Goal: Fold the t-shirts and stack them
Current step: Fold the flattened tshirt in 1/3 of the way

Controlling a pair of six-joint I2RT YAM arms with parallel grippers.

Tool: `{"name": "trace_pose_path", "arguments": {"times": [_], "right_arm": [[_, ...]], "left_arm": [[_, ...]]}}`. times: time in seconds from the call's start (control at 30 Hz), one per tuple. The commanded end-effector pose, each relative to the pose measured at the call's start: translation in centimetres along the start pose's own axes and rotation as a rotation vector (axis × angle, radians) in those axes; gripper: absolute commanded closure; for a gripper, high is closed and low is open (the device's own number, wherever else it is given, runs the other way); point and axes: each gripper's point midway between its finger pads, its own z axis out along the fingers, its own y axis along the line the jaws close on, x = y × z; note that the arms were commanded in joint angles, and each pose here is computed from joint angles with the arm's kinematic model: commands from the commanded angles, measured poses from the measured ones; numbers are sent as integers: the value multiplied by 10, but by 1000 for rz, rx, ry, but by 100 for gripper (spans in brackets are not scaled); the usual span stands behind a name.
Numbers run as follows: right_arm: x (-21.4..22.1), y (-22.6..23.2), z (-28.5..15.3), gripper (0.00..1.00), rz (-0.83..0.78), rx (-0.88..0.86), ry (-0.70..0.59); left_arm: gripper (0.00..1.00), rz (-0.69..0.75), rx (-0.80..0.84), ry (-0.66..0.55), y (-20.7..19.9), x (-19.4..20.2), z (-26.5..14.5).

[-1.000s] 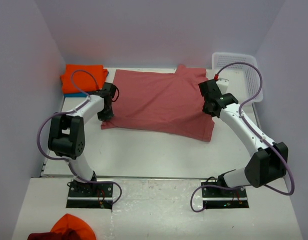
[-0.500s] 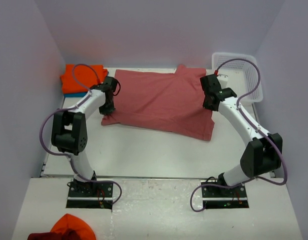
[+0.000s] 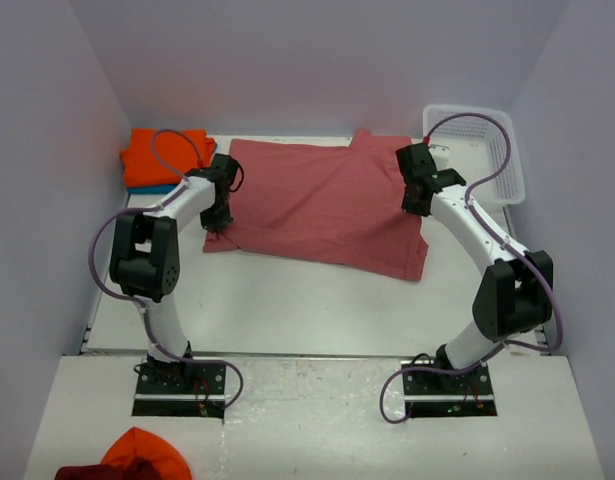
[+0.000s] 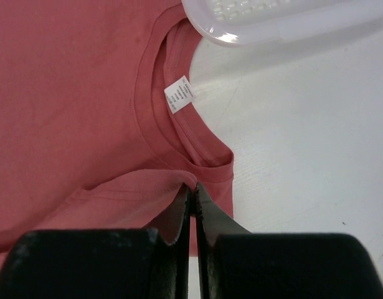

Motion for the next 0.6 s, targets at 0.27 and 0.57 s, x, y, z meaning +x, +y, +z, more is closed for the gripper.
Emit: {"name": "trace_pose_path", "arguments": {"times": [0.27, 0.57], "right_arm": [[-37, 14, 5, 100, 9, -29, -57], [-47, 22, 21, 100, -13, -31, -48]], "left_arm": [[96, 7, -7, -36, -5, -20, -3], [95, 10, -17, -42, -5, -27, -3]]}}
